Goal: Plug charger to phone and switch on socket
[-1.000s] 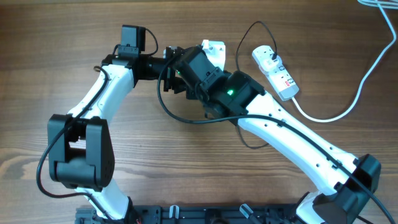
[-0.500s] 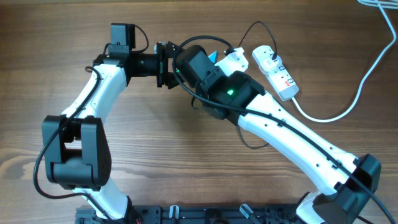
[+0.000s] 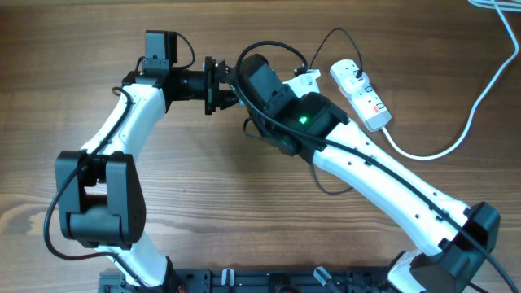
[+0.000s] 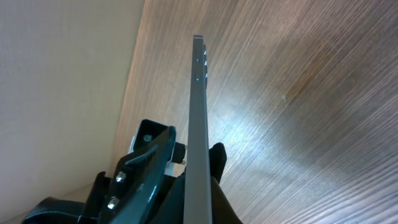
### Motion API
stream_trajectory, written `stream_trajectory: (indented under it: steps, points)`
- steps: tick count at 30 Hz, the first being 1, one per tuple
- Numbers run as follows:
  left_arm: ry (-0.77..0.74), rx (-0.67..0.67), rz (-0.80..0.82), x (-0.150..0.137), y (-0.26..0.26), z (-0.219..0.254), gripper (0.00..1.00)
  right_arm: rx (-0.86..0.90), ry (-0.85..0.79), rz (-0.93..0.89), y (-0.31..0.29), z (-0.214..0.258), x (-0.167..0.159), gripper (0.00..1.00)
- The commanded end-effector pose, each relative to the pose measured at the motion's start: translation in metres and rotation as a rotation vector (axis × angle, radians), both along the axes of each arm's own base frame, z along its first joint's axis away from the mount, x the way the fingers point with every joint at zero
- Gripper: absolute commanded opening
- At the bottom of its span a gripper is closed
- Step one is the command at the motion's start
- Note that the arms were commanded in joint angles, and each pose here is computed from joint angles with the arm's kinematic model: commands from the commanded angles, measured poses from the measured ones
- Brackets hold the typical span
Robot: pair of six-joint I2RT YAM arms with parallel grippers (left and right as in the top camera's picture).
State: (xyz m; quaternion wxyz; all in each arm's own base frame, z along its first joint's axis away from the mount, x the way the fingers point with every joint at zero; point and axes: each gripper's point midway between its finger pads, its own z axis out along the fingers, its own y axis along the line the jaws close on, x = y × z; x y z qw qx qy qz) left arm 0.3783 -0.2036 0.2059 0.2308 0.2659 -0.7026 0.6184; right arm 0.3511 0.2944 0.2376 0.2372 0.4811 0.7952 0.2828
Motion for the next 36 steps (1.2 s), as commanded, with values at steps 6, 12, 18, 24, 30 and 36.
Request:
stream_trajectory:
  steps: [6,12,18,24,30,36]
  points:
    - [-0.053,-0.029,-0.017,-0.003,0.0,0.021,0.2,0.13,0.073,0.102,0.024,0.01,-0.02,0.04]
    - [-0.053,-0.029,-0.017,-0.003,0.0,0.021,0.1,0.155,0.093,0.146,0.031,0.01,-0.025,0.09]
    - [-0.078,-0.008,-0.002,0.001,0.001,0.018,0.04,-0.105,-0.117,0.278,0.014,0.026,-0.005,0.72]
    - [-0.228,0.172,0.126,0.032,0.01,-0.006,0.04,-0.386,-0.369,0.452,-0.035,0.094,-0.007,1.0]
    - [-0.462,0.331,0.17,0.048,0.022,-0.015,0.04,-0.718,-0.073,0.533,-0.165,0.057,-0.023,0.99]
    - [-0.367,0.958,0.364,0.036,0.105,-0.049,0.04,-0.687,0.239,0.803,-0.176,-0.064,-0.031,0.92]
